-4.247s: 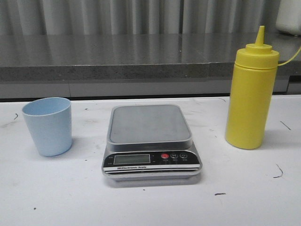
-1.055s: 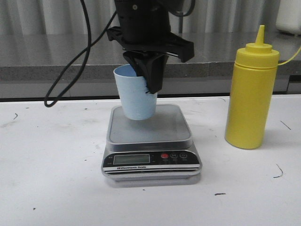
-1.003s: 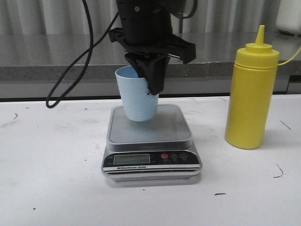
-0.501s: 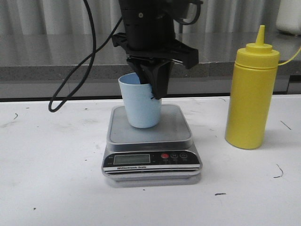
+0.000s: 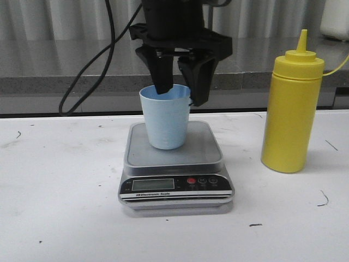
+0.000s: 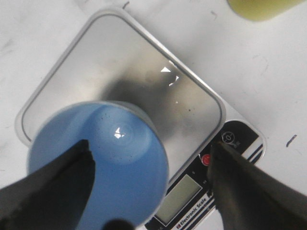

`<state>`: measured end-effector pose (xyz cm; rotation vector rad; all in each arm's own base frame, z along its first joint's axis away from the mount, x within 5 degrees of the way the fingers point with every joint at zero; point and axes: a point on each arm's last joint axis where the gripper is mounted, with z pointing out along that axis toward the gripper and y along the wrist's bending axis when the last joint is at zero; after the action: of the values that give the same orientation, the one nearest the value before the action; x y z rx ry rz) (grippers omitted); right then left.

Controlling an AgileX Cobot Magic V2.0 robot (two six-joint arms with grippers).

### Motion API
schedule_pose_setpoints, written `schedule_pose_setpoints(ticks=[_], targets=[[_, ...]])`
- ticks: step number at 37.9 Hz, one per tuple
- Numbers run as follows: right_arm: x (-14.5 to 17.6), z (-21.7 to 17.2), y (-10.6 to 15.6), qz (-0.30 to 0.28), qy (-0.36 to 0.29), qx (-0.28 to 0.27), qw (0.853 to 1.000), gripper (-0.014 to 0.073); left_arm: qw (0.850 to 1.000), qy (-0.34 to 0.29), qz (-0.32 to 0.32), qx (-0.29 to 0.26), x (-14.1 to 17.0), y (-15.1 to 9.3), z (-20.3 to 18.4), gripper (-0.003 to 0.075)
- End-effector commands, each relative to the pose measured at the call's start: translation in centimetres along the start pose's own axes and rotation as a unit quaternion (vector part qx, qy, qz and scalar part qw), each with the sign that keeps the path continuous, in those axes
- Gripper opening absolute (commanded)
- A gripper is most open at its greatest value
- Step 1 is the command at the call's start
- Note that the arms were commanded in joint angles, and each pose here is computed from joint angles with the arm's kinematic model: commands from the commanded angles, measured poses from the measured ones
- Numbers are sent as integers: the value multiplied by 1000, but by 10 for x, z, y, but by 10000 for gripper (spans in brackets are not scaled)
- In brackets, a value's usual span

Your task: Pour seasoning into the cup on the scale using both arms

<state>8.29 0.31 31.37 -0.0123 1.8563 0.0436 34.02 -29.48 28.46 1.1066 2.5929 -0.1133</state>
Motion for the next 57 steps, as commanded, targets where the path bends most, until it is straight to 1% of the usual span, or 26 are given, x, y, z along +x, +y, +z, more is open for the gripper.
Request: schedule_pose_setpoints(ticks=[1,8,10,11,13,15,16,18,23,27,30,33,37,41,44,49,53,57], targets=[[-17,-2,0,-5,-50,3,999,652,999,-41,-1,1,0,-2,-47,491],[-17,-2,0,-5,-50,3,999,652,998,-61,-5,0,2,-2,-67,491],[-17,-2,0,-5,-49,3,999,652,997,-70,-6,-2,4,-1,-76,477],[-17,-2,0,-5,-49,3,999,652,997,-72,-6,-2,5,-1,-78,459],[-17,-2,0,-5,-49,3,999,652,997,-82,-7,-3,7,-1,-87,415],[-17,-2,0,-5,-49,3,999,652,996,-90,-7,-3,8,-1,-95,342],[-17,-2,0,-5,-49,3,999,652,996,-94,-7,-4,9,-1,-98,322],[-17,-2,0,-5,-49,3,999,652,995,-102,-7,-4,11,-1,-106,242],[-17,-2,0,-5,-49,3,999,652,993,-119,-7,-7,15,-1,-123,87],[-17,-2,0,-5,-49,3,999,652,992,-124,-8,-9,20,0,-130,-11],[-17,-2,0,-5,-49,3,999,652,993,-121,-7,-14,27,0,-134,-20],[-17,-2,0,-5,-49,3,999,652,994,-110,-11,-25,36,6,-134,-20],[-17,-2,0,-5,-49,3,999,652,994,-94,-36,-34,52,23,-133,-20],[-17,-2,0,-5,-49,3,999,652,992,-86,-77,-46,70,43,-132,-20],[-17,-2,0,-5,-49,3,999,652,988,-90,-116,-57,89,61,-135,-20],[-17,-2,0,-5,-49,3,999,652,973,-119,-181,-81,122,87,-143,-20],[-17,-2,0,-5,-49,3,999,652,960,-142,-220,-97,149,98,-144,-20],[-17,-2,0,-5,-49,3,999,652,948,-168,-246,-113,178,100,-145,-20]])
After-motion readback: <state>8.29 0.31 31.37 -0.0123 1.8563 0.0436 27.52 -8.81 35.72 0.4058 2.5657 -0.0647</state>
